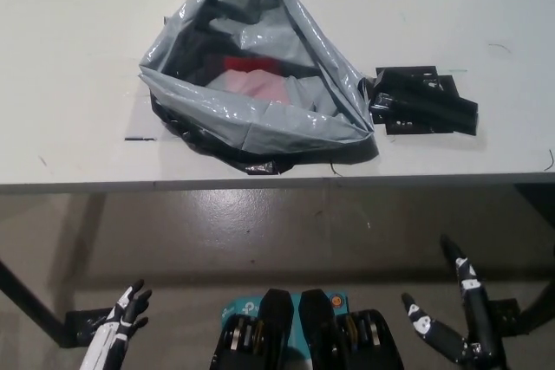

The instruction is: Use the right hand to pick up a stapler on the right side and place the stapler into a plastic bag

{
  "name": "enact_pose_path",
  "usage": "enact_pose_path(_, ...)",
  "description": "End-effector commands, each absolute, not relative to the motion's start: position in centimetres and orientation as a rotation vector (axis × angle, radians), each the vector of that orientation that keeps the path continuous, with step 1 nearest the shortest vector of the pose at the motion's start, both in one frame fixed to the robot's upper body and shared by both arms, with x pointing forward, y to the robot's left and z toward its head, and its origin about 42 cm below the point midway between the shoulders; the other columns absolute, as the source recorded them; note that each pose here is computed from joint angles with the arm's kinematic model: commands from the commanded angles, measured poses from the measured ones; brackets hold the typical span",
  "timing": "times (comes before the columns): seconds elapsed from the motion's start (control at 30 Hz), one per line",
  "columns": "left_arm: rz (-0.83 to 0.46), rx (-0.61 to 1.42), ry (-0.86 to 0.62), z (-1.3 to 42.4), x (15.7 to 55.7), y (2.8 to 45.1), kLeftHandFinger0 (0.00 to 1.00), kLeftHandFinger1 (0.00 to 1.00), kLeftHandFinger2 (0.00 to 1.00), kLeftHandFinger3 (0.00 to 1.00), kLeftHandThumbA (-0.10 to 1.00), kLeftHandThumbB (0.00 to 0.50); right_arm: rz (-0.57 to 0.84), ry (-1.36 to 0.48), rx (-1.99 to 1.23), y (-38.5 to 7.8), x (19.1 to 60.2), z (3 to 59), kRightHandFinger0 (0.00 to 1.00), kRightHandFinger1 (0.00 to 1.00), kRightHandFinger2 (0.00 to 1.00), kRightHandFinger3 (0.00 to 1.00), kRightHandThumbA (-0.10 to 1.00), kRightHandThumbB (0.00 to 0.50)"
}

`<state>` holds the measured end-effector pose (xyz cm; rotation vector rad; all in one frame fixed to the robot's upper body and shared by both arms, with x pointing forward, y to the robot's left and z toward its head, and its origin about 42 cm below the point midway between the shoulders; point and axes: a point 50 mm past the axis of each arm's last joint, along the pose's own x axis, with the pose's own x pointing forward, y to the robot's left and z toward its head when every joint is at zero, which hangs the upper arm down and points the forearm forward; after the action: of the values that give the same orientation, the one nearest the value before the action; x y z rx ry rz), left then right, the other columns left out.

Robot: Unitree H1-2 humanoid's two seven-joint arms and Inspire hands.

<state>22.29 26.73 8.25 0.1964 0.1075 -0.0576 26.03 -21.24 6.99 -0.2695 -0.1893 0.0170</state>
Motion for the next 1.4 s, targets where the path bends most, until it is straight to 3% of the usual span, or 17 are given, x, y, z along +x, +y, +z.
enact_pose_path(0.0, -0.085, 0.227, 0.006, 10.5, 22.3, 26.9, 1.00, 1.00, 1.00, 1.00, 1.00, 0.115, -0.065, -0.478, -0.347, -22.2, 26.4, 13.5, 1.00, 1.00, 1.00, 1.00, 0.82, 0.246)
enact_pose_path(0.1, -0.079, 0.221, -0.029, 11.4, 22.5, 26.8, 1.00, 1.00, 1.00, 1.00, 1.00, 0.122, -0.066, -0.623, -0.369, -23.5, 26.9, 19.1, 1.00, 1.00, 1.00, 1.00, 0.82, 0.281)
enact_pose_path(0.23, -0.095, 0.205, -0.077, 12.6, 22.7, 26.5, 1.00, 1.00, 1.00, 1.00, 1.00, 0.137, -0.043, -0.743, -0.410, -25.3, 28.8, 26.2, 1.00, 1.00, 1.00, 1.00, 0.83, 0.290)
enact_pose_path(0.27, -0.099, 0.213, -0.095, 13.1, 22.9, 26.4, 1.00, 1.00, 1.00, 1.00, 1.00, 0.137, -0.017, -0.749, -0.472, -26.1, 29.8, 28.3, 1.00, 1.00, 1.00, 1.00, 0.88, 0.277)
enact_pose_path(0.3, -0.102, 0.217, -0.107, 13.5, 23.0, 26.4, 1.00, 1.00, 1.00, 1.00, 1.00, 0.136, -0.007, -0.742, -0.516, -26.5, 30.4, 29.6, 1.00, 1.00, 1.00, 1.00, 0.92, 0.301)
enact_pose_path(0.37, -0.102, 0.221, -0.145, 14.3, 23.5, 26.4, 1.00, 1.00, 1.00, 1.00, 0.99, 0.140, 0.022, -0.740, -0.576, -27.4, 32.6, 32.5, 1.00, 1.00, 1.00, 1.00, 0.86, 0.297)
enact_pose_path(0.57, -0.084, 0.231, -0.158, 14.4, 24.9, 26.6, 1.00, 1.00, 1.00, 1.00, 0.98, 0.168, 0.132, -0.578, -0.688, -28.6, 39.1, 38.5, 1.00, 1.00, 1.00, 1.00, 0.91, 0.338)
enact_pose_path(0.6, -0.083, 0.234, -0.155, 14.3, 24.9, 26.5, 1.00, 1.00, 1.00, 1.00, 0.98, 0.174, 0.147, -0.556, -0.691, -28.6, 39.8, 39.0, 1.00, 1.00, 1.00, 1.00, 0.91, 0.335)
enact_pose_path(0.67, -0.091, 0.239, -0.150, 14.0, 24.9, 26.5, 1.00, 1.00, 1.00, 1.00, 0.98, 0.153, 0.184, -0.492, -0.710, -28.5, 42.1, 40.0, 1.00, 1.00, 1.00, 1.00, 0.91, 0.372)
enact_pose_path(0.83, -0.096, 0.254, -0.136, 13.5, 24.9, 26.7, 1.00, 1.00, 1.00, 1.00, 0.98, 0.164, 0.225, -0.330, -0.831, -27.3, 46.9, 41.5, 1.00, 1.00, 1.00, 1.00, 0.97, 0.355)
enact_pose_path(0.93, -0.101, 0.243, -0.124, 13.2, 24.7, 26.5, 1.00, 1.00, 1.00, 1.00, 0.98, 0.171, 0.253, -0.284, -0.826, -26.8, 49.3, 41.9, 1.00, 1.00, 1.00, 1.00, 0.92, 0.360)
enact_pose_path(0.97, -0.107, 0.247, -0.112, 13.0, 24.6, 26.6, 1.00, 1.00, 1.00, 1.00, 0.99, 0.177, 0.261, -0.217, -0.816, -26.5, 50.8, 41.8, 1.00, 1.00, 1.00, 1.00, 0.91, 0.403)
enact_pose_path(1.0, -0.109, 0.249, -0.111, 13.0, 24.7, 26.6, 1.00, 1.00, 1.00, 1.00, 0.99, 0.178, 0.262, -0.199, -0.818, -26.4, 51.3, 41.9, 1.00, 1.00, 1.00, 1.00, 0.92, 0.413)
enact_pose_path(1.17, -0.113, 0.249, -0.098, 12.8, 24.6, 26.7, 1.00, 1.00, 1.00, 1.00, 0.99, 0.185, 0.261, -0.074, -0.904, -25.0, 54.4, 41.0, 1.00, 1.00, 1.00, 1.00, 1.00, 0.416)
enact_pose_path(1.23, -0.110, 0.249, -0.088, 12.8, 24.6, 26.8, 1.00, 1.00, 1.00, 1.00, 0.99, 0.188, 0.283, -0.034, -0.926, -24.5, 55.5, 40.2, 1.00, 1.00, 1.00, 1.00, 1.00, 0.381)
enact_pose_path(1.37, -0.112, 0.247, -0.084, 12.8, 24.6, 26.6, 1.00, 1.00, 1.00, 1.00, 0.99, 0.183, 0.331, 0.064, -0.871, -23.8, 57.2, 38.5, 1.00, 1.00, 1.00, 1.00, 0.97, 0.400)
